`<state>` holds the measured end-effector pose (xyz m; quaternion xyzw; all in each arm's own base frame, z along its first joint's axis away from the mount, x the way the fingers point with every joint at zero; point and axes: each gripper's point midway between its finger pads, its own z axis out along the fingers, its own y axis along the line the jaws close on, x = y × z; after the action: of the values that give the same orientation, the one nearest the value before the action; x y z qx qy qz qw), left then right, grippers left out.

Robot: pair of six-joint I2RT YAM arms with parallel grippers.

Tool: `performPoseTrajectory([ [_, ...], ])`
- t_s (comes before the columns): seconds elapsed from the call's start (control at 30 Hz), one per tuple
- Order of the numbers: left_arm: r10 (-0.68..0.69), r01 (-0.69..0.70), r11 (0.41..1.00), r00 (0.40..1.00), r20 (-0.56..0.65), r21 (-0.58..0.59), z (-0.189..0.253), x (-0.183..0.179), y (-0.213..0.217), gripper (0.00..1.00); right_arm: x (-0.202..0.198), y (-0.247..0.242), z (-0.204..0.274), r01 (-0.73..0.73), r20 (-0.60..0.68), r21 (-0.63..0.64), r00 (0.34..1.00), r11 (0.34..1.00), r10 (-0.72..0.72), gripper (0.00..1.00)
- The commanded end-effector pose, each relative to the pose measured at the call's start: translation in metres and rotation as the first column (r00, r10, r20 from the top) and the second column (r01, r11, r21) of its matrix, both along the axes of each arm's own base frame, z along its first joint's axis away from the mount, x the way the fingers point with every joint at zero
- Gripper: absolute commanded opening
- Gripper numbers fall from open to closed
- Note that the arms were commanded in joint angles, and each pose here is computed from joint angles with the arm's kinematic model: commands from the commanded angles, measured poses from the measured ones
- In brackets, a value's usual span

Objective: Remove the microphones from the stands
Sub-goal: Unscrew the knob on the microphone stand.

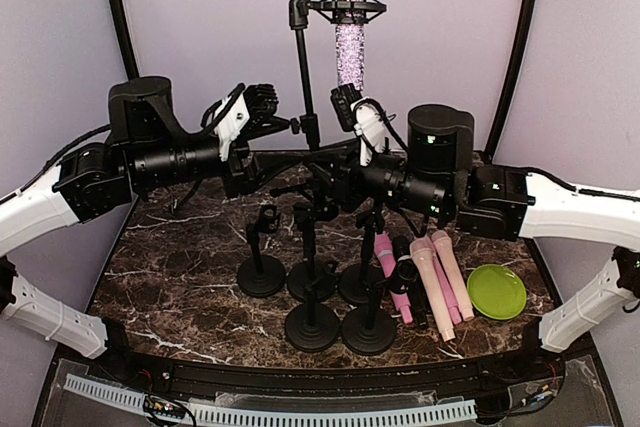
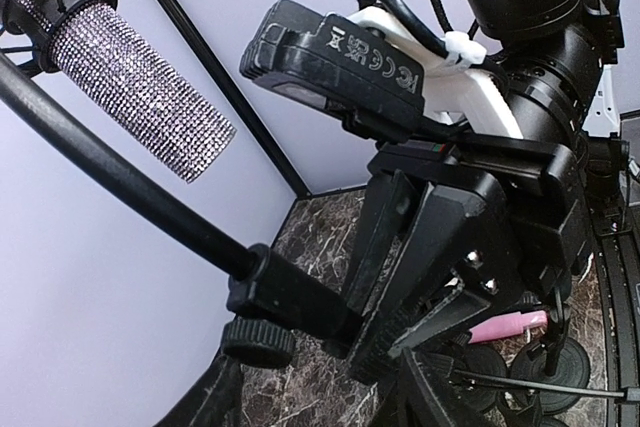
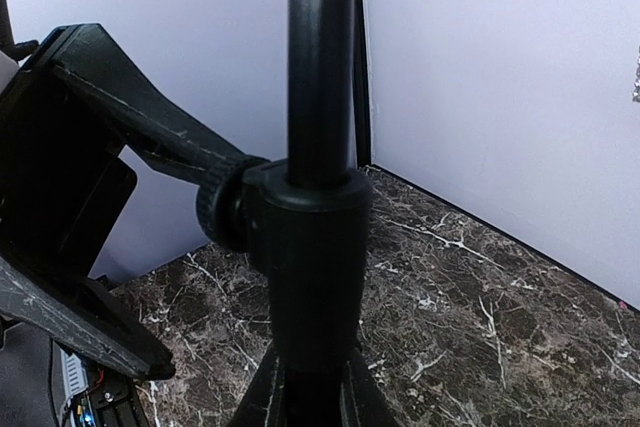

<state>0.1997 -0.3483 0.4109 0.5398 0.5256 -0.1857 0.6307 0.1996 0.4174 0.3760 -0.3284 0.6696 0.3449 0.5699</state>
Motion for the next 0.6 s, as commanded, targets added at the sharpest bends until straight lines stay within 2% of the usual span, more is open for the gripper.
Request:
performPoseTrajectory([
  [0.0,0.014,-0.011,0.999,0.998,0.063,-0.046,0.025,0.002,-0.001,0.54,-0.010,-0.003,0.067,-0.040,0.092,0.167,0.995,0.985,0.025,0.00],
  [0.13,0.035,-0.032,0.999,0.997,0.064,-0.044,0.023,0.005,0.000,0.53,-0.010,-0.002,0.066,-0.043,0.093,0.165,0.995,0.985,0.028,0.00],
  [0.33,0.160,-0.154,0.985,0.984,0.073,-0.082,0.034,0.023,0.010,0.55,-0.011,0.000,0.065,-0.052,0.093,0.162,0.995,0.985,0.037,0.00],
  [0.47,0.150,-0.144,0.985,0.987,0.064,-0.092,0.037,0.022,0.009,0.55,-0.011,0.000,0.065,-0.054,0.093,0.160,0.995,0.986,0.040,0.00],
  [0.57,0.119,-0.115,0.991,0.992,0.053,-0.075,0.032,0.018,0.005,0.50,-0.011,0.000,0.065,-0.054,0.093,0.162,0.995,0.985,0.039,0.00],
])
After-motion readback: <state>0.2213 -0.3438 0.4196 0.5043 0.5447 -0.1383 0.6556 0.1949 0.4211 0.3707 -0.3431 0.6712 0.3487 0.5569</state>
